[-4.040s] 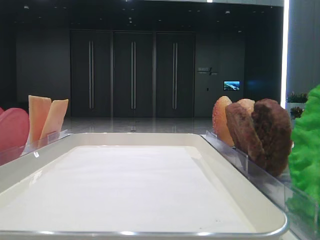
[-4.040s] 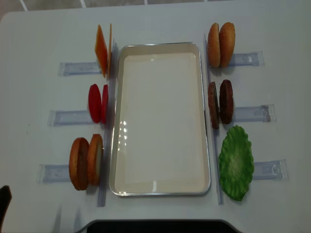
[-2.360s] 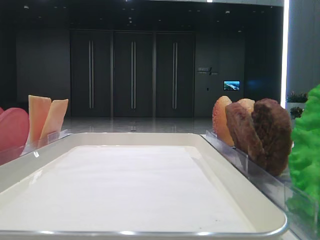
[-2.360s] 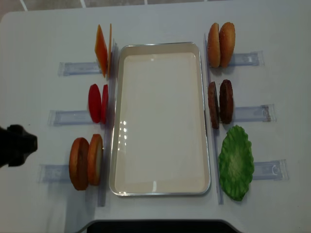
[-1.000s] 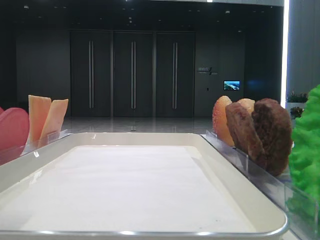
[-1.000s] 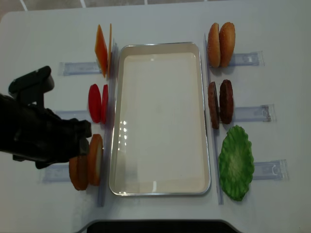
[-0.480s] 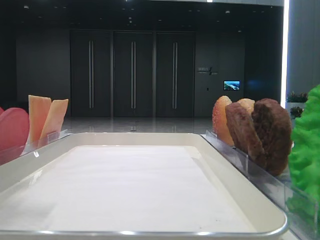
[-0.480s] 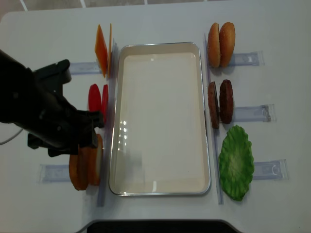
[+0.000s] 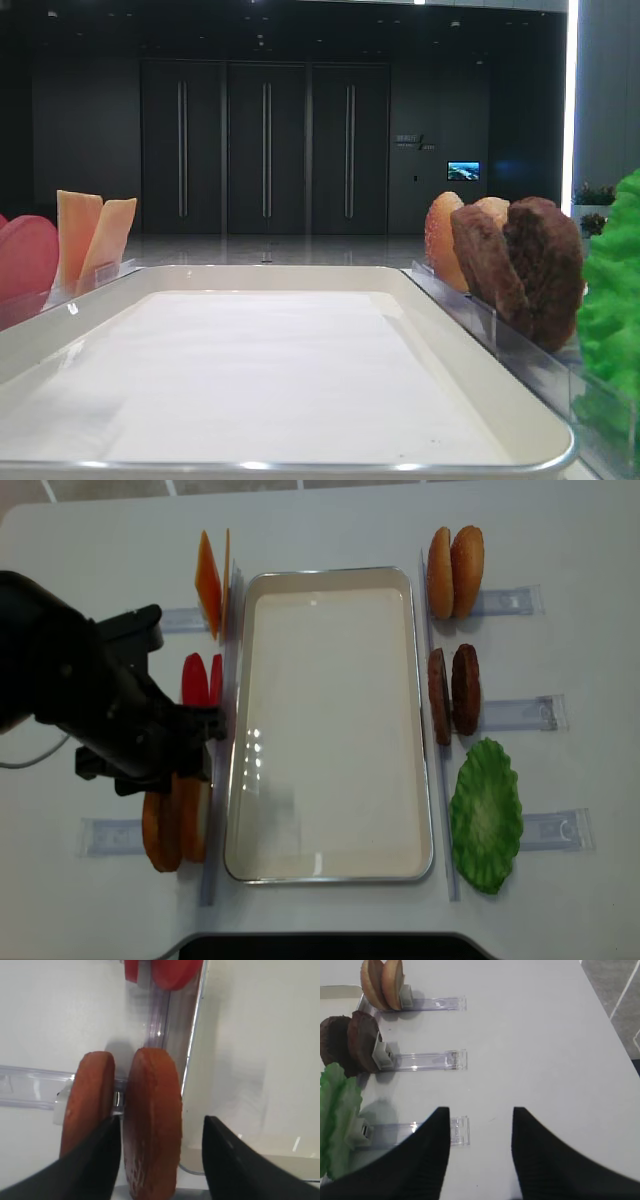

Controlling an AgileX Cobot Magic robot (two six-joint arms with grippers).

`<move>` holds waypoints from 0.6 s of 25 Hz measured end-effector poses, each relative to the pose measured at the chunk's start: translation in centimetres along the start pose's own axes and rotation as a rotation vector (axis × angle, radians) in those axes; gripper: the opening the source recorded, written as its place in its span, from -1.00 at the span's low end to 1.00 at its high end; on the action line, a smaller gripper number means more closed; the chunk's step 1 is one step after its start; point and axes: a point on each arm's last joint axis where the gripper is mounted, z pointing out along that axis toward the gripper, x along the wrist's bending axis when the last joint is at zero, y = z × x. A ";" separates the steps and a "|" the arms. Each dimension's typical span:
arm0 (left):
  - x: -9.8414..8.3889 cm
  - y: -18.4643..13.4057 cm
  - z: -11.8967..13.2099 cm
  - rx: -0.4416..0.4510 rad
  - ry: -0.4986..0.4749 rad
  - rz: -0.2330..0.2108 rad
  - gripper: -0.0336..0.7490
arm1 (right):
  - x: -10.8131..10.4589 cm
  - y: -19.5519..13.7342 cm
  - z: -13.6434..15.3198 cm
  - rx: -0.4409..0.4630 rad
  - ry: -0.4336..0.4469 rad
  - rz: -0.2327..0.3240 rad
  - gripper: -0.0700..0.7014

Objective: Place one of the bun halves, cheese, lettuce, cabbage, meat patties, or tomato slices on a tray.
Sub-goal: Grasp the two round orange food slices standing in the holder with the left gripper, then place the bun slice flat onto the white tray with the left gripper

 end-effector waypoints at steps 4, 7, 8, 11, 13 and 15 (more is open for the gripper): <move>-0.2 0.2 1.3 0.036 0.029 0.007 0.11 | 0.0 0.0 0.0 0.000 0.000 0.000 -0.08; -0.3 0.3 2.5 0.074 0.059 0.028 0.06 | 0.0 0.0 0.0 0.000 0.000 0.000 -0.08; -0.3 0.3 2.7 0.081 0.063 0.033 -0.03 | 0.0 0.0 0.0 0.000 0.000 0.000 -0.08; -0.3 0.3 2.6 0.086 0.071 0.063 -0.59 | 0.0 0.0 0.0 0.000 0.000 0.000 -0.08; -0.5 0.7 1.8 0.065 0.059 0.073 -0.60 | 0.0 0.0 0.0 0.000 0.000 0.000 -0.08; -0.9 1.3 0.2 0.032 0.040 0.076 -0.60 | 0.0 0.0 0.0 0.000 0.000 0.000 -0.08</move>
